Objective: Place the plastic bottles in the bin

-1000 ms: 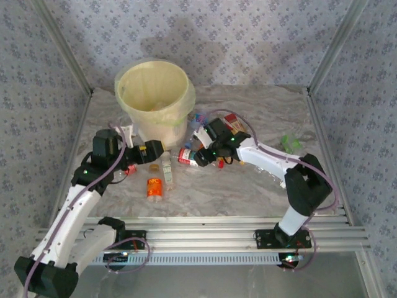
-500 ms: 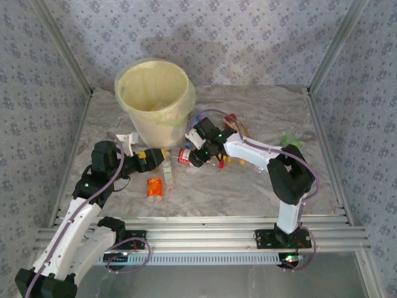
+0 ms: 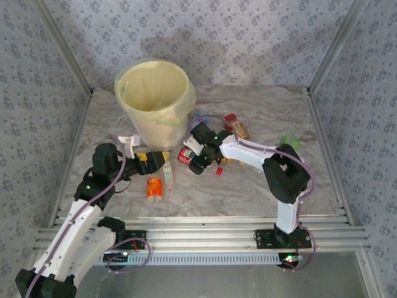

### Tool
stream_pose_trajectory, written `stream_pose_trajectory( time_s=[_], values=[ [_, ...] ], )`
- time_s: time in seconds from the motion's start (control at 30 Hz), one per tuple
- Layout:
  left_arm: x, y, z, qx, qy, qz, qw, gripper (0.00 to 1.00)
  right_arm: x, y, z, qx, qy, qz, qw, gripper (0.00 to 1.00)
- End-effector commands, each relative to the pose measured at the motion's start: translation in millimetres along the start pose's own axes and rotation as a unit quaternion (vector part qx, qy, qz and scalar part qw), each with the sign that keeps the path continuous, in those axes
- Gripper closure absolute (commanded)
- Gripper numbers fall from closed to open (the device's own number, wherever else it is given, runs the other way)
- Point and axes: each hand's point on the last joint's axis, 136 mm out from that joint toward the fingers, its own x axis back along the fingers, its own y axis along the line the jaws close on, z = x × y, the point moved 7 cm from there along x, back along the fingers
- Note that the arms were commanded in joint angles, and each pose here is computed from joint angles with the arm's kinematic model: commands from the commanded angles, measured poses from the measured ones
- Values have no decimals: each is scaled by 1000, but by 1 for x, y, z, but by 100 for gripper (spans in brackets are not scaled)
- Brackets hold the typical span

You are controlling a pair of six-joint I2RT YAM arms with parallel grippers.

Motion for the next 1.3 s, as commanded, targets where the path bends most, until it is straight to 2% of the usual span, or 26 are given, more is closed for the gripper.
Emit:
stream_pose_trajectory(
  time_s=[0.0,0.27,0.7,0.9,1.0,1.17,1.27],
  values=[
    [2,-6,1,-20,-3,22,1000,0,-5,7,8,15,27,0,1000,17],
    [0,-3,4,-16,-2,22,1000,0,-12,11,13,8,46,-12,999,11],
    [1,-3,5,-13,-2,21,1000,0,-24,17,14,16,61,-20,998,11],
    [2,-4,6,-10,-2,22,1000,0,-27,18,14,20,64,-13,998,17],
    [1,-3,7,-8,-1,21,1000,0,-25,19,14,20,60,-12,998,24],
    [1,-2,9,-4,-2,20,1000,0,-13,24,24,9,52,-20,998,33],
    [1,-2,10,0,-5,22,1000,0,1,24,27,-12,23,-21,999,36]
  ],
)
